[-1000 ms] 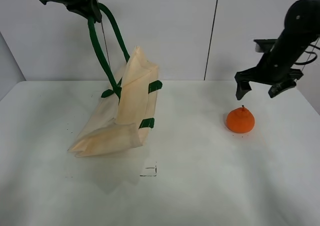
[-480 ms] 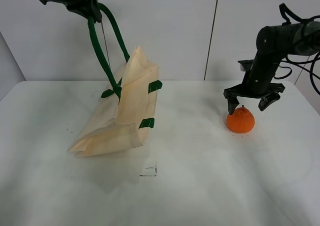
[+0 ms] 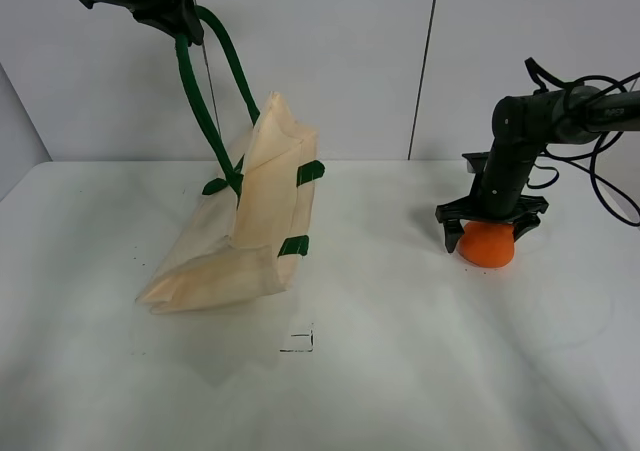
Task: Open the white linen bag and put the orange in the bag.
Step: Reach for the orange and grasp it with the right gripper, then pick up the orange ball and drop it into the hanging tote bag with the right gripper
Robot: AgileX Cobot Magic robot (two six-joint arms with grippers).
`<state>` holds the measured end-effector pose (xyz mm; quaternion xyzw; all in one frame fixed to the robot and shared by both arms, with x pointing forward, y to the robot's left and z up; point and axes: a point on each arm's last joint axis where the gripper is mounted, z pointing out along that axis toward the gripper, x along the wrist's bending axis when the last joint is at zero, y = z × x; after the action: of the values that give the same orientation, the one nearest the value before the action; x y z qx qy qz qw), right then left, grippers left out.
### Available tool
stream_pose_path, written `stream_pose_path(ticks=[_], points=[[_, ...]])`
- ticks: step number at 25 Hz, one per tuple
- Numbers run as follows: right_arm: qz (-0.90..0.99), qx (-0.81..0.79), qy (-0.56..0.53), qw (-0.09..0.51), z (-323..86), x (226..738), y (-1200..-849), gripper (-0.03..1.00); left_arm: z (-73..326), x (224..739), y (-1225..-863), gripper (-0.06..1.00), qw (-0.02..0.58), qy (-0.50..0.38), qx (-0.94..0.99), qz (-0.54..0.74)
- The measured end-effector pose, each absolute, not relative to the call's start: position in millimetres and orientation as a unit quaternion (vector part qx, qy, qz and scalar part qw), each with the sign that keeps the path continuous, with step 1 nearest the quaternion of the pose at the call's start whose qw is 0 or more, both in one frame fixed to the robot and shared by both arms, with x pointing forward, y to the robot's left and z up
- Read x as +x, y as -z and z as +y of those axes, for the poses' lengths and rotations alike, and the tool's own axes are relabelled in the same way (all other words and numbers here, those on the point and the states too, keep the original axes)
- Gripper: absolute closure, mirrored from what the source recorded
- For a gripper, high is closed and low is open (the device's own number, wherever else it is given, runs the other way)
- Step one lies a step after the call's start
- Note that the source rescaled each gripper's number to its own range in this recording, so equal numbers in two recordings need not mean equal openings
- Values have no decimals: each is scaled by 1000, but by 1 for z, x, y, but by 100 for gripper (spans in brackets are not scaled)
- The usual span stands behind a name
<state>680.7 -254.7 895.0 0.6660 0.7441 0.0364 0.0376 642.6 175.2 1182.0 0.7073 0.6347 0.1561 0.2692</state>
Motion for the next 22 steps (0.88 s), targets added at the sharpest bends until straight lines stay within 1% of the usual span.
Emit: stream_pose_path(ticks=[1,2,3,4,5,6,7,11,15,17,19,22], points=[[744,666,-36,38,-255,681,-895,2,175,643,-1182,94,269,-156,707,635],[744,666,-37,39,-255,681,-896,12,175,643,-1182,94,269,-156,707,635],[744,666,-38,41,-255,682,-897,25,175,643,-1182,94,269,-156,707,635],[744,666,-38,41,-255,683,-898,46,175,643,-1182,94,269,-156,707,635],[744,666,-37,40,-255,683,-900,69,175,643,-1182,94,269,-156,707,635],[744,666,-38,40,-255,685,-904,89,175,643,-1182,94,269,-156,707,635],[744,666,-39,42,-255,686,-909,97,175,643,-1182,94,269,-156,707,635],[739,668,-66,48,-251,696,-943,96,175,643,-1182,94,269,-156,707,635],[722,671,-160,47,-238,706,-1013,96,175,643,-1182,94,269,-156,707,635],[717,659,-225,33,-228,707,-1051,96,175,642,-1182,94,270,-156,707,635],[706,644,-296,2,-216,708,-1078,96,176,641,-1185,94,272,-158,706,634],[690,623,-366,-42,-199,705,-1102,96,177,636,-1192,94,279,-162,705,632]])
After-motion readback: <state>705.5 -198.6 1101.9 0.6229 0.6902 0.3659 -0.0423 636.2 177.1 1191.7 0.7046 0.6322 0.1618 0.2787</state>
